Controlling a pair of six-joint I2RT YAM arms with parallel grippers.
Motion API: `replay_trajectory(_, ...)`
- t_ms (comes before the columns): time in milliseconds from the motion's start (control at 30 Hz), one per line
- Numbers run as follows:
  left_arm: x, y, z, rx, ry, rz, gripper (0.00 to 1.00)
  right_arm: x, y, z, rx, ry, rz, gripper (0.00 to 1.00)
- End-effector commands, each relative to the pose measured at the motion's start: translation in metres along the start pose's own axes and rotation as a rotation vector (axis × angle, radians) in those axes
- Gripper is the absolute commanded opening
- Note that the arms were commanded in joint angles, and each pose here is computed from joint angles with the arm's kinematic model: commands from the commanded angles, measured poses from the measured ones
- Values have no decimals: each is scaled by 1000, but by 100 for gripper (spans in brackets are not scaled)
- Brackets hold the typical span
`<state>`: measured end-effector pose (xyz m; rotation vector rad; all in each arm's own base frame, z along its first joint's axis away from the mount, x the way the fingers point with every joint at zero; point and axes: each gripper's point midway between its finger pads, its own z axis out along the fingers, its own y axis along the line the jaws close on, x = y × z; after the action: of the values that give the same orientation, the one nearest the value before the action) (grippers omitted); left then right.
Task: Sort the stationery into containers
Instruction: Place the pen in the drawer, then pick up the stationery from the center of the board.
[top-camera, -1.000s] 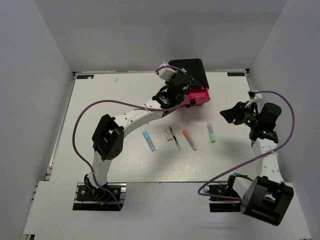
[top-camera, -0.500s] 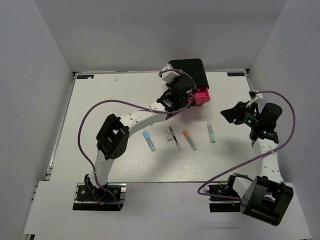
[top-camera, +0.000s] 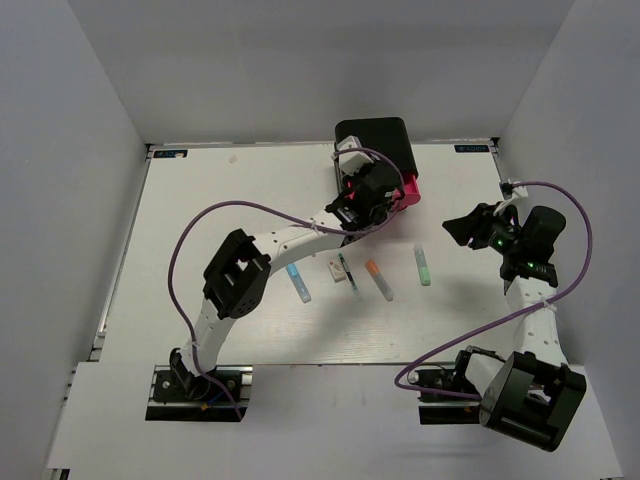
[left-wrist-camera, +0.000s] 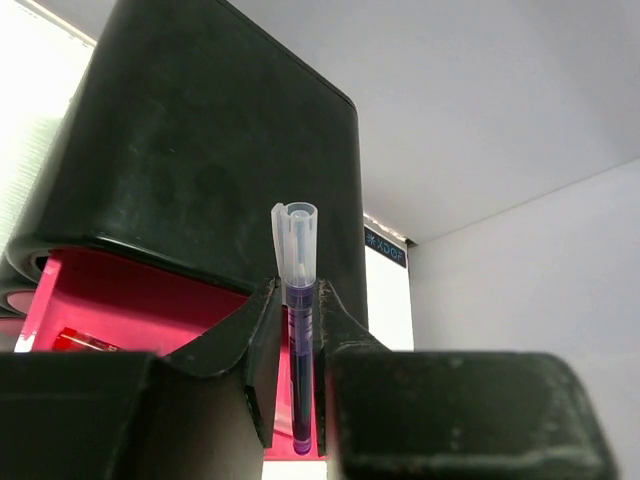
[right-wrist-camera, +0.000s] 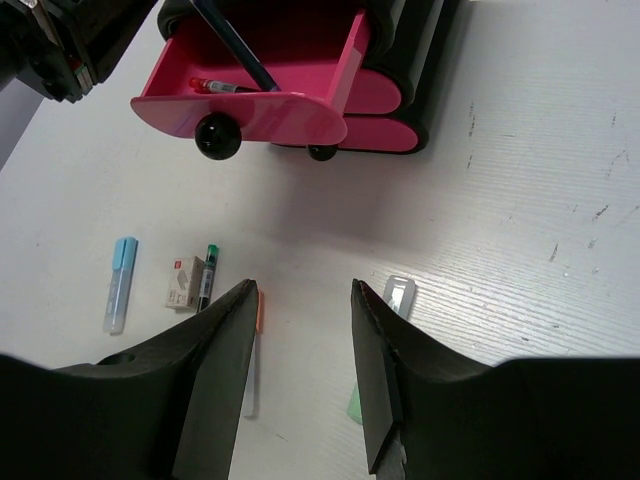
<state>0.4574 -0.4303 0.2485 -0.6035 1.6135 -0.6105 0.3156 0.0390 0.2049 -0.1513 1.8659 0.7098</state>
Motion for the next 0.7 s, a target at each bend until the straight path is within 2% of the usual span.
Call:
replay_trajectory(0, -9, -16, -3, 25, -7, 1, 28, -10, 2, -2, -6, -33, -33, 48)
replay_trajectory(133, -7, -17, -9, 27, 3, 18, 47, -11, 2, -3, -4, -36, -33, 50)
replay_trajectory(300, -19, -29, -17, 52, -6, 20, 59, -10, 4, -3, -14, -33, -34, 52)
replay_trajectory(667, -77, -55, -45, 132, -63, 58, 63, -4, 14, -1, -84, -16, -68, 59)
